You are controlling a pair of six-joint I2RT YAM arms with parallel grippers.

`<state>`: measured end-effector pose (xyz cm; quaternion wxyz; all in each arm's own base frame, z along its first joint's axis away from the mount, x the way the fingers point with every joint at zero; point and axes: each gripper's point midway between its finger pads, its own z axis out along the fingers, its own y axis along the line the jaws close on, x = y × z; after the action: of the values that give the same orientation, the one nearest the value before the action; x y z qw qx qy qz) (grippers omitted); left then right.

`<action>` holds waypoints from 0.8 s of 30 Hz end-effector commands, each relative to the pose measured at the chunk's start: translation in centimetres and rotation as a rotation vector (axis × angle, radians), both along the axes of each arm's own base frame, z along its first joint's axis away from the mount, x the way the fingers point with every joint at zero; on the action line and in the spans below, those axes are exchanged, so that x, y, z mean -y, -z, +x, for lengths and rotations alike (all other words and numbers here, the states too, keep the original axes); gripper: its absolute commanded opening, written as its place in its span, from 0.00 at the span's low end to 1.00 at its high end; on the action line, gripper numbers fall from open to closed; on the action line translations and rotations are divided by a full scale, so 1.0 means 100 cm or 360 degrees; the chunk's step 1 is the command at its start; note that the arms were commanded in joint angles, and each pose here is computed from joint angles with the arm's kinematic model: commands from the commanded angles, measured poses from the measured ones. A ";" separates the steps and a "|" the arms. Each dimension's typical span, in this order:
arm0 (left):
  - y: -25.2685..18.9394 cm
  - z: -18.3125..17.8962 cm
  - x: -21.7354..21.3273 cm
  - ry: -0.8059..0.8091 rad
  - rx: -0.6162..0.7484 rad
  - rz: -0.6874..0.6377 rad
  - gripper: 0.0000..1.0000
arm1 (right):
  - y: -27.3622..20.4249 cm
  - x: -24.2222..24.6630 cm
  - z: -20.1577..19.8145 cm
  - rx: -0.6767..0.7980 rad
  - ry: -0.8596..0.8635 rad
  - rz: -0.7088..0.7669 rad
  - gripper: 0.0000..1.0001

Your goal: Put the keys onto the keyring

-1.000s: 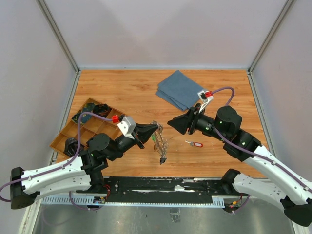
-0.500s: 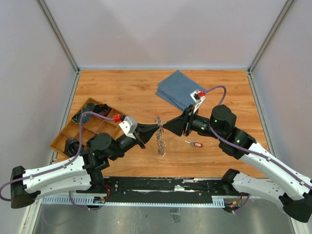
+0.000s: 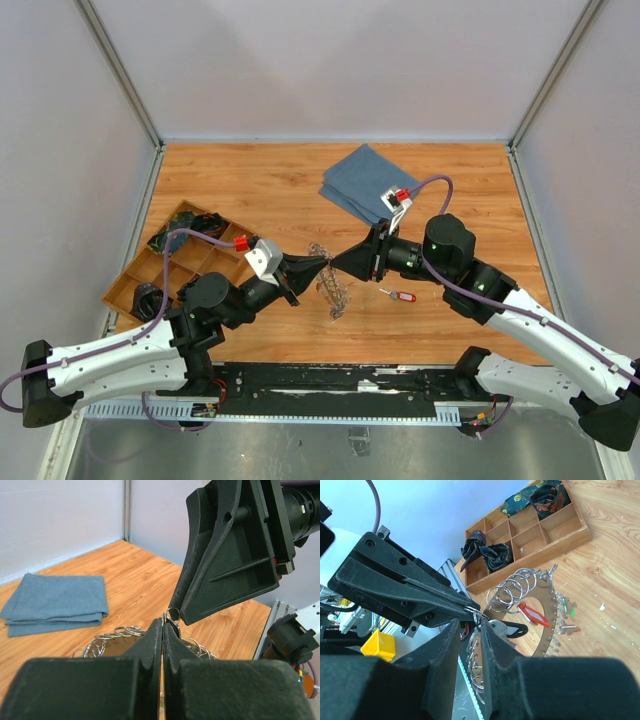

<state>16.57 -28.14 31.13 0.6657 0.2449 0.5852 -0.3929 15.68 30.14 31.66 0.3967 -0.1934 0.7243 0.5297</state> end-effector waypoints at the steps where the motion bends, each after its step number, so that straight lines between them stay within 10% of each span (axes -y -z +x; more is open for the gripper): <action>1: -0.033 -0.001 -0.004 0.0003 0.0071 -0.0161 0.01 | -0.021 -0.003 -0.004 0.0050 -0.0030 0.0087 0.22; 24: -0.037 -0.003 -0.006 0.0016 0.0092 -0.0179 0.01 | -0.006 0.007 0.006 -0.0051 0.0114 -0.0014 0.01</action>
<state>16.50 -28.18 31.14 0.6651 0.2464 0.5843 -0.3943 16.13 29.88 31.38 0.3980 -0.1777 0.7345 0.5201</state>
